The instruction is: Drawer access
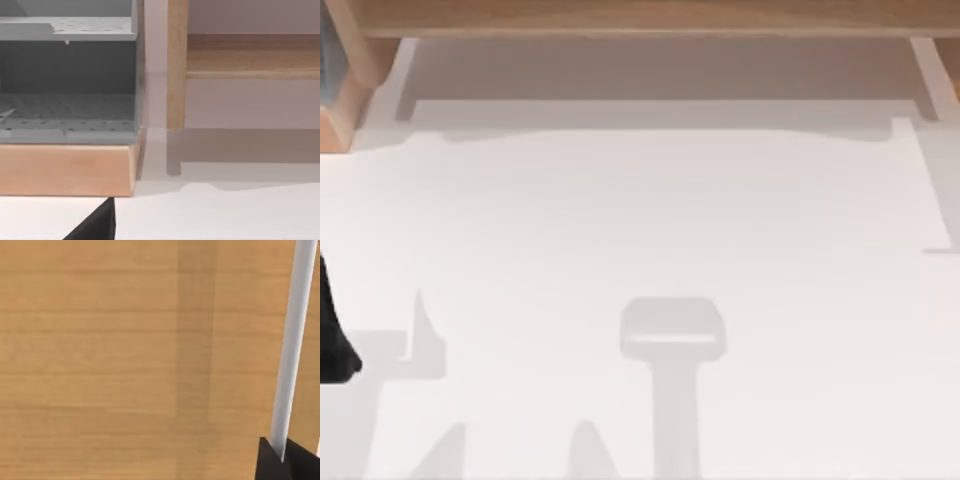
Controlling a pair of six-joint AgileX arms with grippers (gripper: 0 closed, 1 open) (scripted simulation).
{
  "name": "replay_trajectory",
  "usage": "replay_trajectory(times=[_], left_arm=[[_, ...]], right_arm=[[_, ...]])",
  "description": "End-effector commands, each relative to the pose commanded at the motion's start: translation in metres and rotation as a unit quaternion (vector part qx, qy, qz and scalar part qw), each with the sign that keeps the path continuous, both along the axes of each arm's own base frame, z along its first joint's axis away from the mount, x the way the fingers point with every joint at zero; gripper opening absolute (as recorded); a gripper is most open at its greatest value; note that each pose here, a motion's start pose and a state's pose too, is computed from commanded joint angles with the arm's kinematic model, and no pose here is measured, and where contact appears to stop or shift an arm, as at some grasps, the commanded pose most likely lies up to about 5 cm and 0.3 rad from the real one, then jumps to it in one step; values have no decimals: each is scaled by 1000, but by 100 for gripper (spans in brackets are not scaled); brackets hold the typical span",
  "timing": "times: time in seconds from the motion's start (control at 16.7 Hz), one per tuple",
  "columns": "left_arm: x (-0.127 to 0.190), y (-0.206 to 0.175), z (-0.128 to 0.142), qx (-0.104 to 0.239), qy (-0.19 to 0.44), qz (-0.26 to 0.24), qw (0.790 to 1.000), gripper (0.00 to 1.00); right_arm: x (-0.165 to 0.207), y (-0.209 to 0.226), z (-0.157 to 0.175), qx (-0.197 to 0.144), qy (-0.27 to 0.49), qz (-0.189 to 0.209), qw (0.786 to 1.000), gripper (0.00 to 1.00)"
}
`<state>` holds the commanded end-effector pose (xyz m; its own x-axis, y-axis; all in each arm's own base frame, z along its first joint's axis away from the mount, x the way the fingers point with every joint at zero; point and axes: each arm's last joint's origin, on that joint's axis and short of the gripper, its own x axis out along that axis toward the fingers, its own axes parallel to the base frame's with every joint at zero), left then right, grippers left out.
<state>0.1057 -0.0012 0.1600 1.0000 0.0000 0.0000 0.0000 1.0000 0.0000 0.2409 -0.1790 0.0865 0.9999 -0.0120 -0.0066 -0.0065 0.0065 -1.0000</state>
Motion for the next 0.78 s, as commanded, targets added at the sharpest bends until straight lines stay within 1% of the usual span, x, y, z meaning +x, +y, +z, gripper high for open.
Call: replay_trajectory(times=[0.18, 0.78], left_arm=[[0, 0, 0, 0, 0, 0, 1000, 100], [0, 0, 0, 0, 0, 0, 1000, 100]], right_arm=[[0, 0, 0, 0, 0, 0, 1000, 0], [0, 0, 0, 0, 0, 0, 1000, 75]])
